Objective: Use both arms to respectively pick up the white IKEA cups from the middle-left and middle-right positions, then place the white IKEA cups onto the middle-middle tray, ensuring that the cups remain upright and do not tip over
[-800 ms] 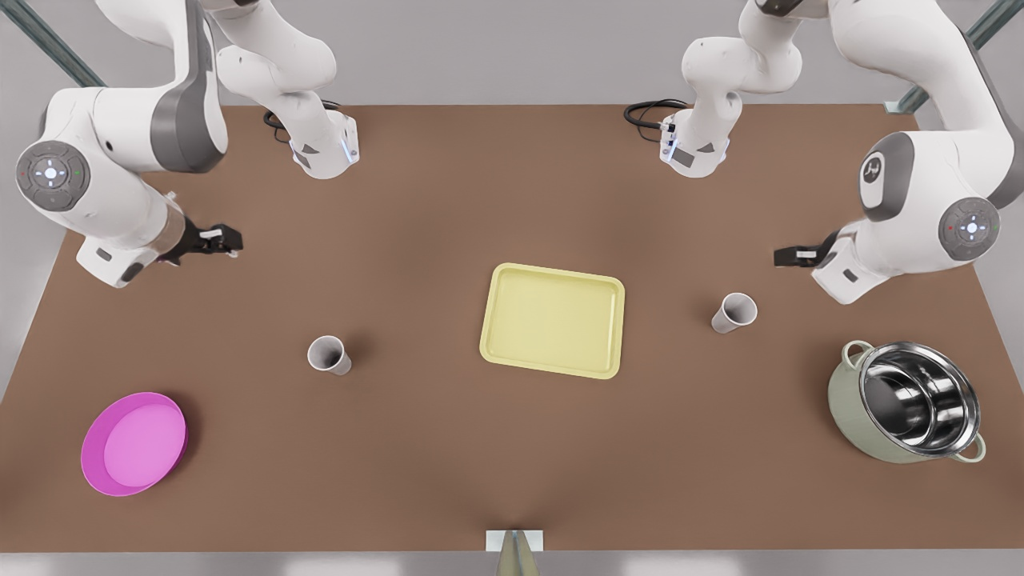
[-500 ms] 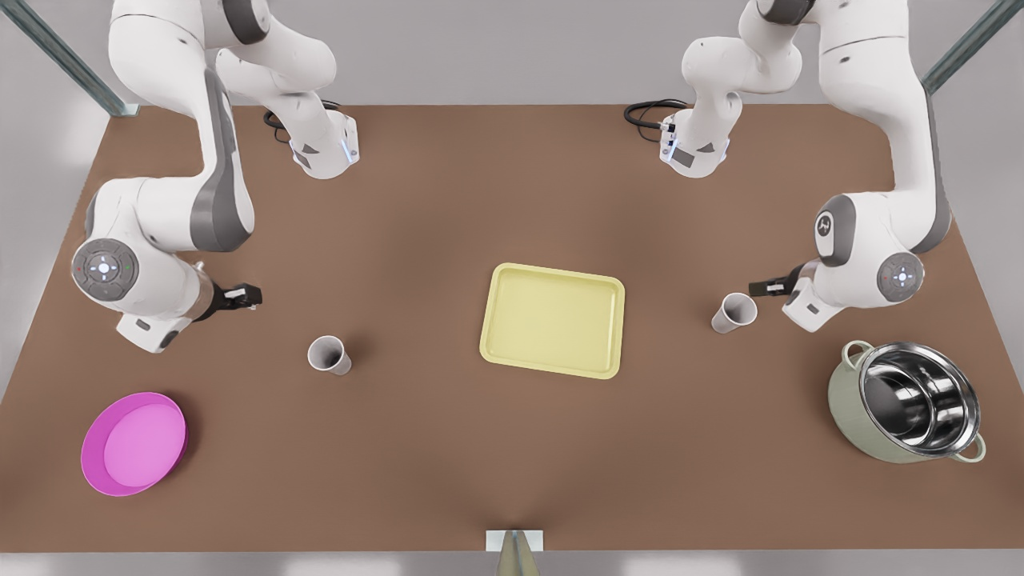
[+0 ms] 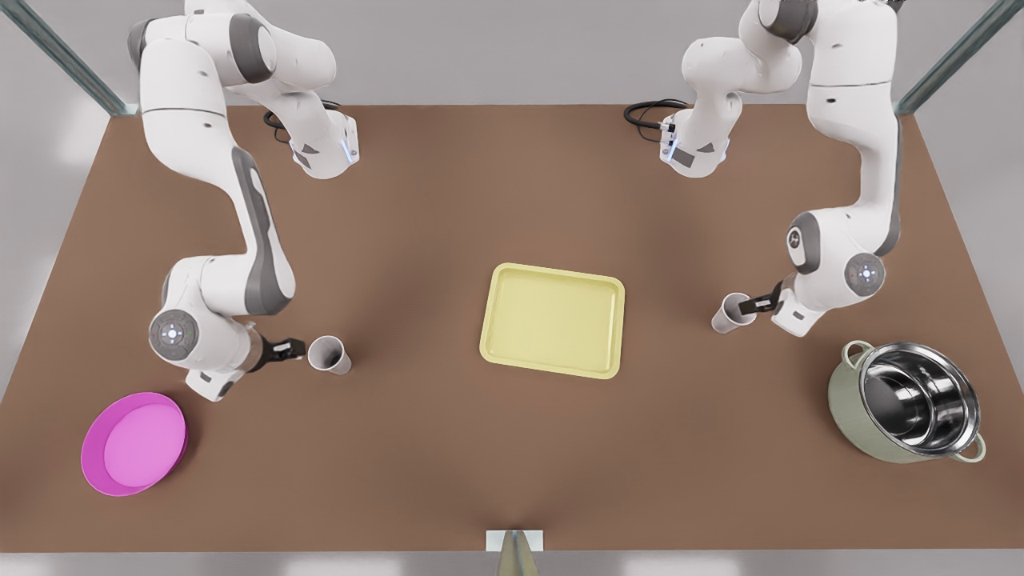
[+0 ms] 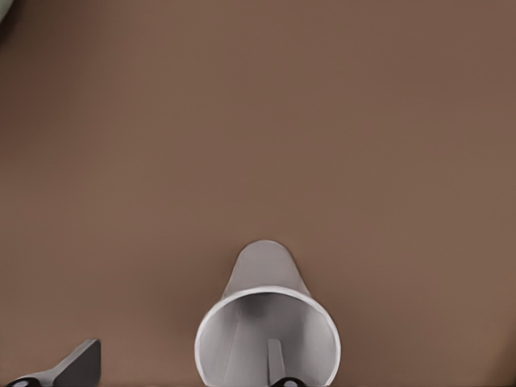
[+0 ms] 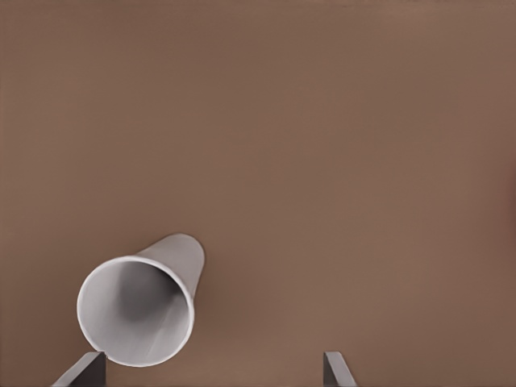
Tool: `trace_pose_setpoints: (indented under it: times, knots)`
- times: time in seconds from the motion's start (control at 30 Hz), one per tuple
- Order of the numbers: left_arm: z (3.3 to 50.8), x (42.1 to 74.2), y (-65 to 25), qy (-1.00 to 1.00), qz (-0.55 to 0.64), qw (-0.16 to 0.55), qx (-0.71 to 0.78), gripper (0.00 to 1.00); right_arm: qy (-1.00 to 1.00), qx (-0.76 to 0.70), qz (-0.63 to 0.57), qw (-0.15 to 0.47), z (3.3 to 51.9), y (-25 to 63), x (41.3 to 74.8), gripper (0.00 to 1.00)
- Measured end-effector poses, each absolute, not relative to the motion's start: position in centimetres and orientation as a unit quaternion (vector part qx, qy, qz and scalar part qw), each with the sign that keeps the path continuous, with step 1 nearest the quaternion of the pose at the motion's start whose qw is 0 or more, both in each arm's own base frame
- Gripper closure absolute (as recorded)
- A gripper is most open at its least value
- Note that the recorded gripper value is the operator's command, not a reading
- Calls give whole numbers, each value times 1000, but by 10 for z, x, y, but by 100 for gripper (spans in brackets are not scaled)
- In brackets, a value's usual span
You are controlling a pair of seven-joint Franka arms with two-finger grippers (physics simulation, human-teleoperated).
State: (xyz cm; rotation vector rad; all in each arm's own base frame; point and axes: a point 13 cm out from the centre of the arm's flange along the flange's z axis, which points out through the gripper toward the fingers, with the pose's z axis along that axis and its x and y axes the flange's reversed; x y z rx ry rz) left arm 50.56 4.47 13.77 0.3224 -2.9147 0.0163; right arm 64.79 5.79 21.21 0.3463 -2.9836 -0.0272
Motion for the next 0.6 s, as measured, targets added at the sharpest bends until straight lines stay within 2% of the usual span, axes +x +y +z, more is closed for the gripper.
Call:
trace_pose_setpoints:
  times: [0.1, 0.13, 0.17, 0.2, 0.23, 0.27, 0.33, 0.4, 0.5, 0.53, 0.6]
  knots:
    - [119, 504, 45, -987, 5, 110, 114, 0, -992, 113, -17, 57, 190, 66, 653, 0]
    - [115, 504, 45, -987, 5, 111, 116, 5, -992, 112, -19, 53, 185, 67, 655, 0]
    - [110, 504, 46, -987, 5, 111, 118, 22, -992, 111, -20, 51, 179, 68, 655, 0]
    - [105, 503, 46, -986, 4, 113, 118, 28, -992, 111, -21, 47, 176, 69, 655, 0]
    - [103, 503, 46, -986, 3, 113, 119, 41, -993, 110, -21, 44, 174, 69, 654, 0]
    - [102, 504, 46, -986, 3, 113, 119, 50, -993, 110, -22, 43, 171, 70, 652, 0]
    - [101, 504, 44, -986, 4, 112, 121, 54, -993, 110, -23, 43, 161, 70, 641, 0]
    - [101, 505, 38, -986, 13, 111, 127, 65, -993, 111, -23, 38, 154, 72, 636, 0]
    - [110, 514, 20, -987, 24, 103, 119, 73, -993, 113, -23, 30, 146, 76, 635, 0]
    - [114, 519, 16, -988, 27, 99, 116, 79, -993, 114, -22, 29, 143, 76, 634, 0]
    - [125, 538, 6, -990, 30, 88, 107, 79, -993, 114, -22, 25, 139, 77, 635, 0]
